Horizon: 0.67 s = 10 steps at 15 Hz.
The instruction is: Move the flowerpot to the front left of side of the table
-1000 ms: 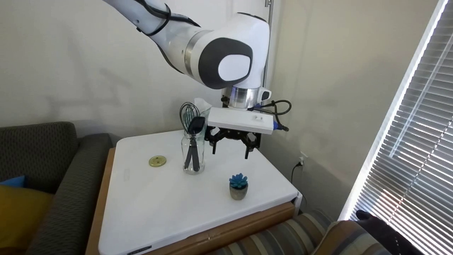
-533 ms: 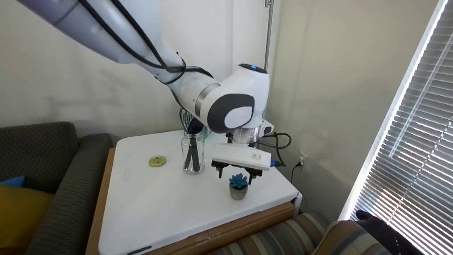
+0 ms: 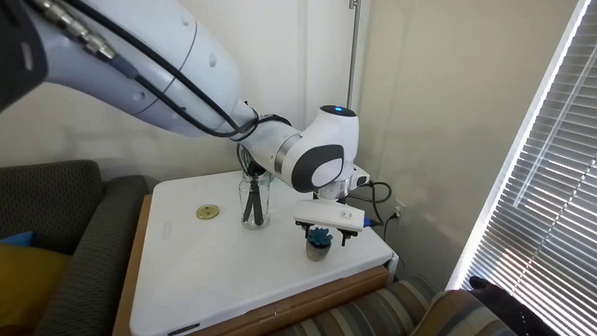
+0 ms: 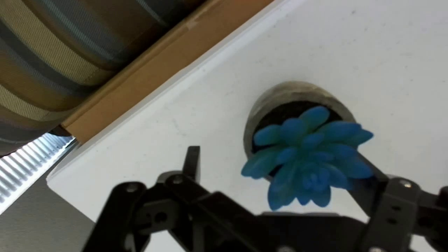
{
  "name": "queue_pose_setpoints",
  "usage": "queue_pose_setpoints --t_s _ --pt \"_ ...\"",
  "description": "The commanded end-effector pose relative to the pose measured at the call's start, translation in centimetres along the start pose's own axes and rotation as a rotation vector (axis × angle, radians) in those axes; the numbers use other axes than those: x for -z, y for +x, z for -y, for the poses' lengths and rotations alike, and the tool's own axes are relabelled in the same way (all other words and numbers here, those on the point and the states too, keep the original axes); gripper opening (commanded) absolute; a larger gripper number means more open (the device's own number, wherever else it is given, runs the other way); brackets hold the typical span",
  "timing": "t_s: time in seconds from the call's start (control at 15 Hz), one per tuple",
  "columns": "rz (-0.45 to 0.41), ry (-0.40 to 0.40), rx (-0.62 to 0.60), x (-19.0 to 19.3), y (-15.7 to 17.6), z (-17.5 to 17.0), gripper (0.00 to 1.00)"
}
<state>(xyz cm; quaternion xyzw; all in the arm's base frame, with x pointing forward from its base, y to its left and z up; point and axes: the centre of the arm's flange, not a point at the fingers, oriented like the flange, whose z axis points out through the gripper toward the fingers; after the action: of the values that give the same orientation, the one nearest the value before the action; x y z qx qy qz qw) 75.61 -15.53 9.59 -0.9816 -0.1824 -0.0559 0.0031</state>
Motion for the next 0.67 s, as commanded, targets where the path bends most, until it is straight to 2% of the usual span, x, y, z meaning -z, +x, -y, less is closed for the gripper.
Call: queue_pose_setpoints --t_s 0.0,0.33,0.6 --pt "0.005 0.007 -0.019 -1.7 3.2 -2.2 1.0" --pt "0.154 0.149 -0.032 -2.8 2.1 -0.6 1.0" --pt "0.227 0.154 -0.073 -2.2 1.2 0.0 1.0"
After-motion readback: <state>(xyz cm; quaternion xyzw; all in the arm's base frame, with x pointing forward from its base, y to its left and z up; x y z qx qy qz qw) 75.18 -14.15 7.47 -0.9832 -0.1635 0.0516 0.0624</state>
